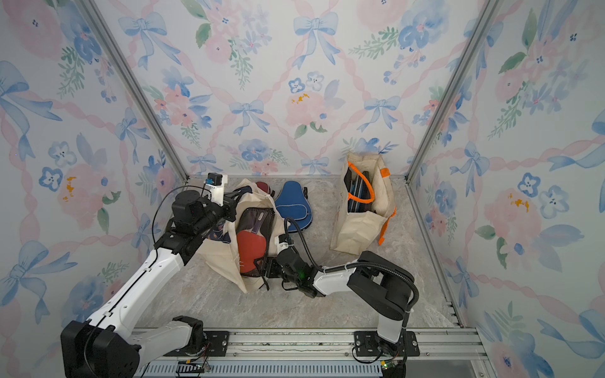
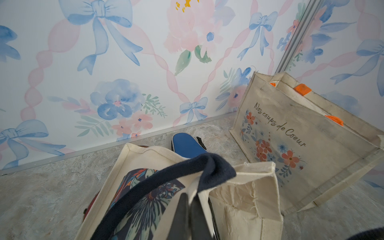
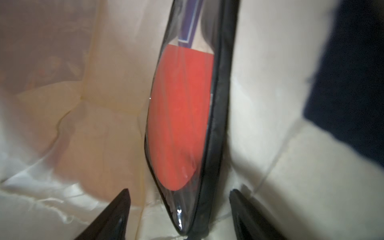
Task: Remove the ping pong set from the canvas bag
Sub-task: Adjust the canvas bag at the center of the board, then pick up the ping pong set from the canvas bag.
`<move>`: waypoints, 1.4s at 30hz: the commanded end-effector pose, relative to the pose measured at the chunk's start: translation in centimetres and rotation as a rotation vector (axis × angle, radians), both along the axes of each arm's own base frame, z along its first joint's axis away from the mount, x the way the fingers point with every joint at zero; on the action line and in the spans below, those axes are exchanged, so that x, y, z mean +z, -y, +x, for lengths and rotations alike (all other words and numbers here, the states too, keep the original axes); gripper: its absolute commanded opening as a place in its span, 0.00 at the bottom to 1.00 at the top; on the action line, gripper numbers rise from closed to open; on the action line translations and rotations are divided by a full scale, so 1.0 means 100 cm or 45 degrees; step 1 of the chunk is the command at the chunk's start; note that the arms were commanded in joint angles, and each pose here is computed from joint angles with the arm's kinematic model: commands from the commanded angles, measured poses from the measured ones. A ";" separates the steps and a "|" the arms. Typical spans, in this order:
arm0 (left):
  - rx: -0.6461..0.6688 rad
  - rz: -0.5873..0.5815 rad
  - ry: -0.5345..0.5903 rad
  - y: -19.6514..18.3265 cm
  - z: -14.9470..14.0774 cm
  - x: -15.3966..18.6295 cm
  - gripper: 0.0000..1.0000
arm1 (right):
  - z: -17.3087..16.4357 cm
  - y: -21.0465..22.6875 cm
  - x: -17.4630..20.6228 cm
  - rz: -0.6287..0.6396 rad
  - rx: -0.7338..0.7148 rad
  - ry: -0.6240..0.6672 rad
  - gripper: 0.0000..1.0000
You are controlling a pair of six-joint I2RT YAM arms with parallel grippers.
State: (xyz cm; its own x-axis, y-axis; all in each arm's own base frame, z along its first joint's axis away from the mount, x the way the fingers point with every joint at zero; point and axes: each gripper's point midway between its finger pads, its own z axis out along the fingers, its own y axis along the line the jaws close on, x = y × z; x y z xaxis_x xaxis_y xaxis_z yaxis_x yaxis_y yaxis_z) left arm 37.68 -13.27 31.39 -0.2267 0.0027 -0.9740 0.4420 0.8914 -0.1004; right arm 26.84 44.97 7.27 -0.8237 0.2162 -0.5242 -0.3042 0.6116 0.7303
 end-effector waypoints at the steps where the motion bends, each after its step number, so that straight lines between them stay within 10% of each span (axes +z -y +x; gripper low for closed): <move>1: 0.002 -0.037 0.133 0.002 0.001 0.038 0.00 | 0.013 -0.012 0.004 0.107 -0.019 -0.033 0.74; 33: -0.022 -0.031 0.126 0.011 0.000 0.035 0.00 | 0.060 -0.047 0.048 0.466 0.021 0.282 0.61; 42: -0.025 -0.032 0.127 0.012 -0.001 0.035 0.00 | 0.073 -0.060 0.000 0.308 -0.042 0.096 0.63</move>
State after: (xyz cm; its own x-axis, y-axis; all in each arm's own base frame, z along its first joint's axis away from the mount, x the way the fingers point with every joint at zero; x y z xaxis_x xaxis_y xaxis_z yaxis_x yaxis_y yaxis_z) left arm 37.60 -13.68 31.15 -0.2325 0.0104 -0.9725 0.4334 0.8963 -0.0941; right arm 33.76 50.13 8.67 -0.7700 0.3672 -0.5218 -0.3688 0.4112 0.8336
